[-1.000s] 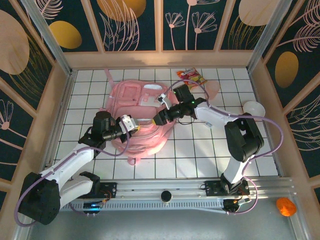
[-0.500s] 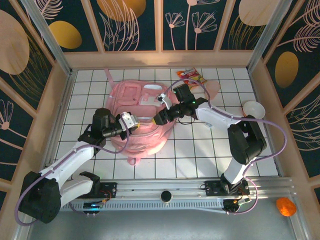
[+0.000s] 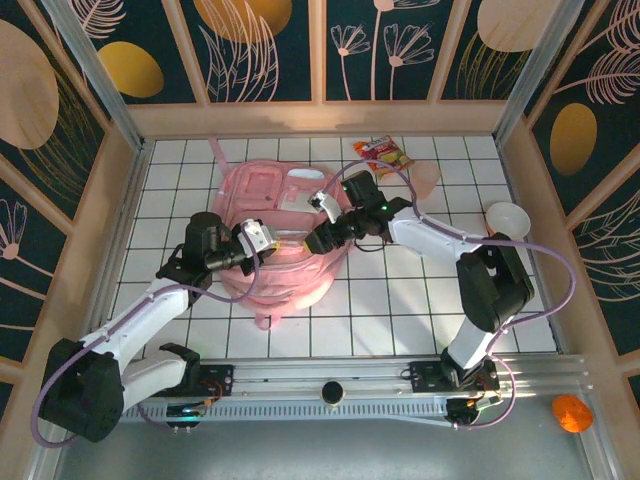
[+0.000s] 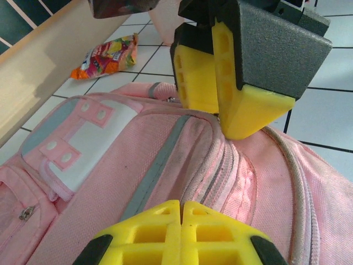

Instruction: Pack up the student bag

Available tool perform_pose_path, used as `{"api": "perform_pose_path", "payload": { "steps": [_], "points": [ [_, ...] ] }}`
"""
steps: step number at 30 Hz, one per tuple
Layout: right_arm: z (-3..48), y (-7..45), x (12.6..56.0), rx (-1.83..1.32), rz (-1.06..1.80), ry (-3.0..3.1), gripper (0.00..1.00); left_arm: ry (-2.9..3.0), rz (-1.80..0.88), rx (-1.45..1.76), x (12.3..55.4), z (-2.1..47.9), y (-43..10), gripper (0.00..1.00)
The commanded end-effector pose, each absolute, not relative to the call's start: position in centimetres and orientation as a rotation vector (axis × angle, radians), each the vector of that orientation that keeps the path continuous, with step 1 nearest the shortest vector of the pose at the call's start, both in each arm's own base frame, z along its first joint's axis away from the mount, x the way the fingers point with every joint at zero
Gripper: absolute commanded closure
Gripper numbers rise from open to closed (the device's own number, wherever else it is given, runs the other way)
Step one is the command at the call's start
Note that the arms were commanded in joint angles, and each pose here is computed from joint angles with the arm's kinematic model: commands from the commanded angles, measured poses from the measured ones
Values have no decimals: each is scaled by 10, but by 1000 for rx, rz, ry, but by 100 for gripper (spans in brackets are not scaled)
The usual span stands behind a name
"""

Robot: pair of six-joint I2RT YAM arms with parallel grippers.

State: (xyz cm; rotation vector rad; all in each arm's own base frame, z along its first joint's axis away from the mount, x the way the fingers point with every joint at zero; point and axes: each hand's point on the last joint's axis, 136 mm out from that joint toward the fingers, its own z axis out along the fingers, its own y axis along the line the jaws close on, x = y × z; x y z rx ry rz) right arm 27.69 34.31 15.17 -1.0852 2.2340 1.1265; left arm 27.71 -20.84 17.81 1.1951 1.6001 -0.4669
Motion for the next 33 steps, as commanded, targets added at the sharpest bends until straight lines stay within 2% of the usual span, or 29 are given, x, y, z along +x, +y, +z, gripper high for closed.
{"api": "perform_pose_path", "payload": {
  "steps": [1,6,8,11,14,17,21,26,33],
  "points": [
    [156,341,275,-1093,1061,2242,61,1390,-434,1168,289,237,-218,100],
    [168,343,269,-1078,1143,2217,77,1386,-434,1167,290,237,-218,100],
    [173,345,266,-1067,1194,2213,79,1387,-432,1167,291,237,-218,100],
    [177,348,260,-1048,1267,2208,79,1385,-432,1166,291,238,-218,100],
    [171,348,259,-1027,1248,2223,67,1378,-442,1164,290,239,-219,100],
    [160,344,263,-996,1198,2240,63,1370,-463,1156,289,241,-221,100],
    [156,339,266,-964,1176,2234,77,1378,-469,1147,289,240,-221,100],
    [179,342,263,-930,1225,2183,96,1418,-450,1119,296,236,-218,100],
    [195,365,239,-915,1354,2218,99,1456,-438,1099,301,231,-216,100]
  ]
}}
